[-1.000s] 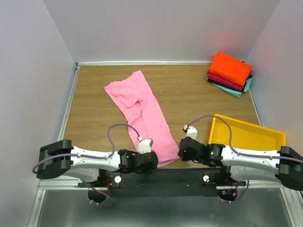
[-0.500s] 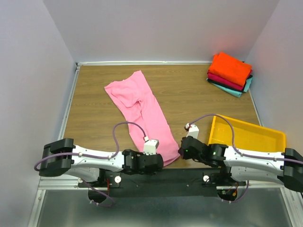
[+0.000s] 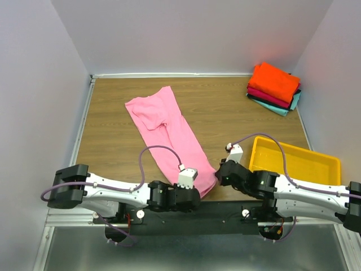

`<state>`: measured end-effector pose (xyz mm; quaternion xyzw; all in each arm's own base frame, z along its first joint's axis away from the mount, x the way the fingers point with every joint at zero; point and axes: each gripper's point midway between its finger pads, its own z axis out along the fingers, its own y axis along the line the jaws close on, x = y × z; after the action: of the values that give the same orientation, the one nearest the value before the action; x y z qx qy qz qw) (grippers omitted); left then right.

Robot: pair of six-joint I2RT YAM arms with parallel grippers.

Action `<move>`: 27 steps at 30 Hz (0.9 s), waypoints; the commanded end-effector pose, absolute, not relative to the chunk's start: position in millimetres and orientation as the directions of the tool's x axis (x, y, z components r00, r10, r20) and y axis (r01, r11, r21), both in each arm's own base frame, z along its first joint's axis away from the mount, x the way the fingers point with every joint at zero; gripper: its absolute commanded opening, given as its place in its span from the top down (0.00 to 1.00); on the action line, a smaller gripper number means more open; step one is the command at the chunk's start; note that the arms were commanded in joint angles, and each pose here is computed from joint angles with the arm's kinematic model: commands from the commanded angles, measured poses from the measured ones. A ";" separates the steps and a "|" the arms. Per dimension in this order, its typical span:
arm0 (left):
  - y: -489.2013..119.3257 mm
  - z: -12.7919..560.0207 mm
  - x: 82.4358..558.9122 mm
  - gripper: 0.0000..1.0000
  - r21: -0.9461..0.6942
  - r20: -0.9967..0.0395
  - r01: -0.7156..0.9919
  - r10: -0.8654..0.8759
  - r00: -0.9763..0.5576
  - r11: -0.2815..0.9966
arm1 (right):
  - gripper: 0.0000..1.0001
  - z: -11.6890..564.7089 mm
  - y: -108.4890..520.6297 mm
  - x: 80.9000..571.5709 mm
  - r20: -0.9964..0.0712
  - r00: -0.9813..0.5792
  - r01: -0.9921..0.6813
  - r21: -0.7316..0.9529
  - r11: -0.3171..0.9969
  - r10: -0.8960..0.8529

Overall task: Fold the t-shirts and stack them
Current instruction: Fold the tshirt

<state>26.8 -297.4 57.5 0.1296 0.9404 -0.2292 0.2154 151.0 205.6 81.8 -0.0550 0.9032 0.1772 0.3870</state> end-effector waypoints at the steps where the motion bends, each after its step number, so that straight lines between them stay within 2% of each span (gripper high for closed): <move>1: -307.6 62.9 32.6 1.00 -0.387 -0.508 0.334 0.103 -0.855 0.860 | 0.98 95.7 197.3 161.1 -0.752 -0.656 -0.199 0.261 0.945 0.070; 9: -299.9 81.3 68.1 1.00 -0.429 -0.612 0.252 -0.073 -0.788 0.868 | 0.98 132.0 207.1 186.4 -0.815 -0.573 -0.171 0.224 0.960 0.089; 16: -285.6 88.5 102.7 1.00 -0.441 -0.673 0.215 -0.163 -0.722 0.871 | 0.98 137.1 231.3 211.6 -0.842 -0.537 -0.165 0.158 0.973 0.046; 27: -245.1 104.1 177.3 1.00 -0.508 -0.740 0.128 -0.355 -0.571 0.852 | 0.98 145.6 282.7 287.5 -0.852 -0.523 -0.174 0.111 0.978 0.004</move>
<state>148.2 -257.9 95.1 -0.0372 0.8724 -0.2680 0.4070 252.9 266.0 134.0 -0.0469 0.8775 0.0904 0.4685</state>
